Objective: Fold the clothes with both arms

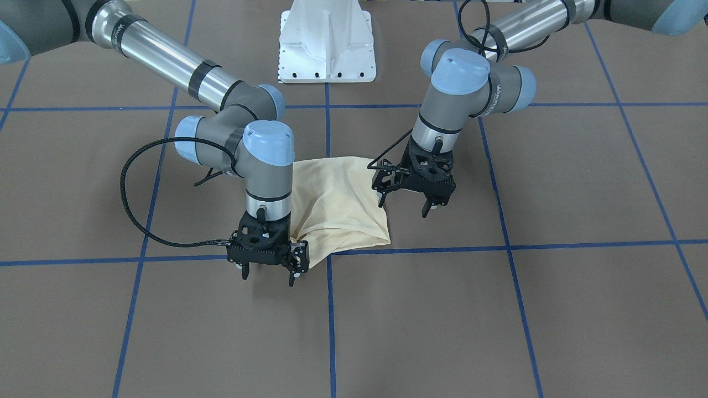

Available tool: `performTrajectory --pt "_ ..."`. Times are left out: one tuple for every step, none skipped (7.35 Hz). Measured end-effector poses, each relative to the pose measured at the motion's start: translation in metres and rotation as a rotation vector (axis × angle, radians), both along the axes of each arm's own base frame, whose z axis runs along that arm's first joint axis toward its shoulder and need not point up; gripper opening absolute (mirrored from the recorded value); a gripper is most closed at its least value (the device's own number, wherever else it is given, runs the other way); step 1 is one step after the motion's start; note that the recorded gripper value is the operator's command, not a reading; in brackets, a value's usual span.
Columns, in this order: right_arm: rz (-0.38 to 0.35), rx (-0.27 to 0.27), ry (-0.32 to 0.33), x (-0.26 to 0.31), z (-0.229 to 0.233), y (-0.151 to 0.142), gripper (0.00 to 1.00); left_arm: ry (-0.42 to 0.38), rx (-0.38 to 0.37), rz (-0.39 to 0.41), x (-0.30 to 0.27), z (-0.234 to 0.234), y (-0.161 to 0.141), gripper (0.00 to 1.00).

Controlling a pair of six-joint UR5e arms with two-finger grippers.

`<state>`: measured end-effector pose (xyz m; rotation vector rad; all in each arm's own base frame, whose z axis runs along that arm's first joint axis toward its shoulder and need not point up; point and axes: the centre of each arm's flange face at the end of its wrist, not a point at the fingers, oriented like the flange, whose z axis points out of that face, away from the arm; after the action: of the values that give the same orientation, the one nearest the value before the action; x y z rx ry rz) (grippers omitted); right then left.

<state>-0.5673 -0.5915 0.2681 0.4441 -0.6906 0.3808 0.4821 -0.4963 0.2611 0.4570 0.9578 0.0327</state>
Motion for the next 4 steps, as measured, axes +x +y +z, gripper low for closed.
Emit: performTrajectory --pt "-0.029 -0.014 -0.035 0.010 -0.010 -0.004 1.00 0.007 0.004 0.001 -0.008 0.000 0.006 1.00" --pt "-0.061 -0.036 -0.074 0.027 -0.014 -0.005 1.00 0.012 0.008 0.003 -0.019 0.000 0.014 1.00" --pt "-0.099 -0.051 -0.097 0.060 -0.004 -0.002 1.00 0.018 0.010 0.015 -0.038 0.005 0.026 1.00" --pt "-0.145 -0.049 -0.090 0.105 0.012 0.005 1.00 0.012 0.018 0.033 -0.064 0.015 0.038 1.00"
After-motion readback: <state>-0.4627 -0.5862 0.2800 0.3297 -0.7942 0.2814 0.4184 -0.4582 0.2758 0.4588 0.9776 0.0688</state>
